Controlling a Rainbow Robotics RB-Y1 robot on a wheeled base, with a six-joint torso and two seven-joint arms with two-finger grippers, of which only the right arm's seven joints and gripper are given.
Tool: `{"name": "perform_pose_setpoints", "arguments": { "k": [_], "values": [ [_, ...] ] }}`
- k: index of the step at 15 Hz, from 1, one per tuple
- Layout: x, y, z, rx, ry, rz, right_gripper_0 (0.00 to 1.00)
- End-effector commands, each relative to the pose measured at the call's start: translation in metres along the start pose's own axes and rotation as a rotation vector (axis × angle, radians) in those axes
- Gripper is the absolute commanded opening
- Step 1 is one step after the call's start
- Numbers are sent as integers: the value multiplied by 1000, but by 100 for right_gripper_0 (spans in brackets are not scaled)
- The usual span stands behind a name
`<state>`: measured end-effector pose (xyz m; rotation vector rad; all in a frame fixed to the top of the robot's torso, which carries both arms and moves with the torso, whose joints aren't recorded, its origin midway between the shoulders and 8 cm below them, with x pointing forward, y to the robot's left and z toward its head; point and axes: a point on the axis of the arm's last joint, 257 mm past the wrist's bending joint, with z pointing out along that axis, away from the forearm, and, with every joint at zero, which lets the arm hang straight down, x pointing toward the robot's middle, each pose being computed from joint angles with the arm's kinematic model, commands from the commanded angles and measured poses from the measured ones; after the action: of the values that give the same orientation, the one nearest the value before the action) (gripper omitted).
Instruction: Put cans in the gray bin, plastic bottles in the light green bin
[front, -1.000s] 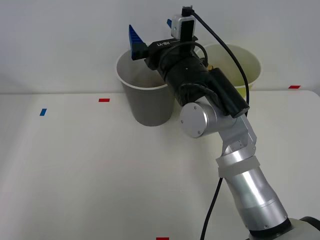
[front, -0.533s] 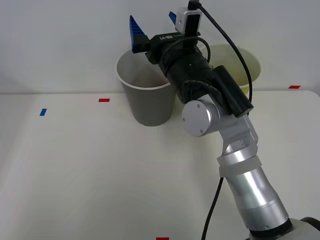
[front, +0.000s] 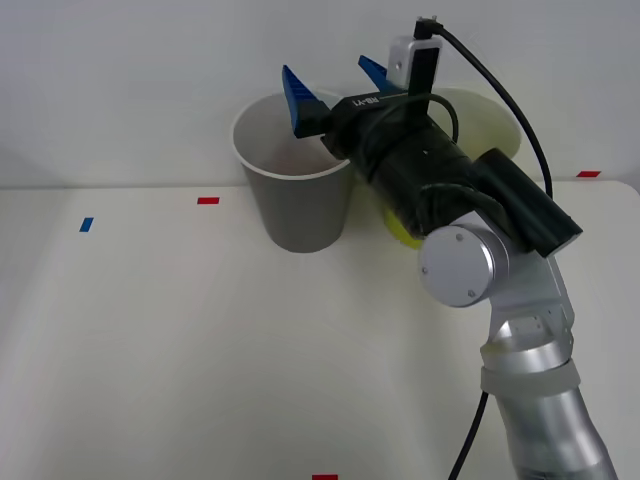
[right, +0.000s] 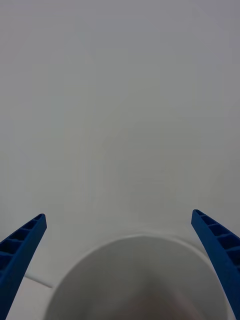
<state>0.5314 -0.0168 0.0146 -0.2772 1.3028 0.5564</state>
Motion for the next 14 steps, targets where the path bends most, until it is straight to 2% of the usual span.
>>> {"name": "perform_pose_setpoints", "arguments": {
  "k": [1, 5, 7, 12, 14],
  "values": [
    [18, -4, -44, 28, -8, 12, 100],
    [48, -22, -119, 116, -108, 52, 100],
    [63, -35, -162, 179, -129, 33, 100],
    [95, -66, -289, 340, -85, -57, 100],
    [99, -72, -323, 363, -61, -42, 100]
  ]
}}
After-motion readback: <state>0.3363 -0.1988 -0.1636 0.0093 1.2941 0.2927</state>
